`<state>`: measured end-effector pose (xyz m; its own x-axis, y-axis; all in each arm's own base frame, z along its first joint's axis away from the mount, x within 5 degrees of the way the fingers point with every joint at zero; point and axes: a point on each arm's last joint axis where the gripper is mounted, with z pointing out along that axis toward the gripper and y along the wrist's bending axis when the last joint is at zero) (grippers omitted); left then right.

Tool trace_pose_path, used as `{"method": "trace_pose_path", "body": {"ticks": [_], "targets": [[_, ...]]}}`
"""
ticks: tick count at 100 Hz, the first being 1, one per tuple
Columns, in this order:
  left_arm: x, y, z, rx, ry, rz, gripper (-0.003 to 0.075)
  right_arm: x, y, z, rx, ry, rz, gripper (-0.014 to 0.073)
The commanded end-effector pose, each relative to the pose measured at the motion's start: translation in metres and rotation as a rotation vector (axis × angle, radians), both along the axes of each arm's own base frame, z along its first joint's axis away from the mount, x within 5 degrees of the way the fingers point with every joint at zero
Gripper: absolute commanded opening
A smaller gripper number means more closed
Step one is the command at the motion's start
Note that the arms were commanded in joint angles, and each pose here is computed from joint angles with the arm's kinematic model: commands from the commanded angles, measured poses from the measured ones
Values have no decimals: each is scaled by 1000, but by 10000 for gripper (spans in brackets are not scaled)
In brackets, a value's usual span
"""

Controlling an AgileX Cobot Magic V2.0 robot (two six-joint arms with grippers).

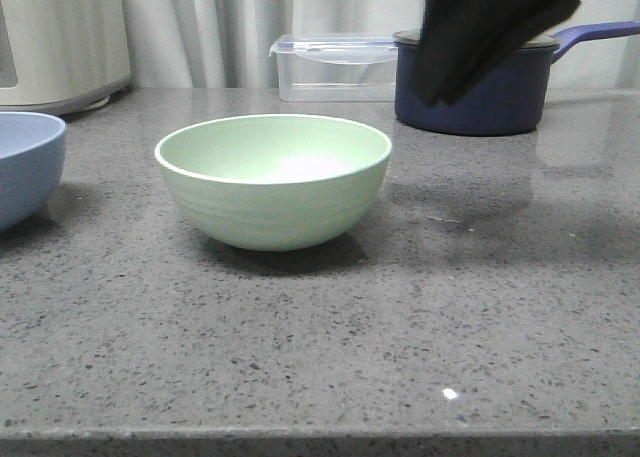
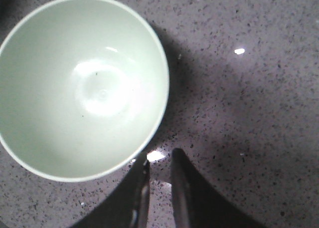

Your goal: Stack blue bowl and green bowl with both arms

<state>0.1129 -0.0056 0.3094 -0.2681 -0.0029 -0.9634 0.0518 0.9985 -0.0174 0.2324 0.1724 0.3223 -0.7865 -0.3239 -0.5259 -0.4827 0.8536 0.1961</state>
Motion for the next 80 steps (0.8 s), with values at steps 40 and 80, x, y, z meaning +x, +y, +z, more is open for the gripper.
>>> {"method": "trace_pose_path", "body": {"ticks": [40, 80], "targets": [[2, 0, 18, -14, -103, 9, 388, -5, -4, -18, 51, -55, -26, -69], [2, 0, 18, -14, -103, 9, 388, -2, 3, -32, 53, -26, -7, -69]]}}
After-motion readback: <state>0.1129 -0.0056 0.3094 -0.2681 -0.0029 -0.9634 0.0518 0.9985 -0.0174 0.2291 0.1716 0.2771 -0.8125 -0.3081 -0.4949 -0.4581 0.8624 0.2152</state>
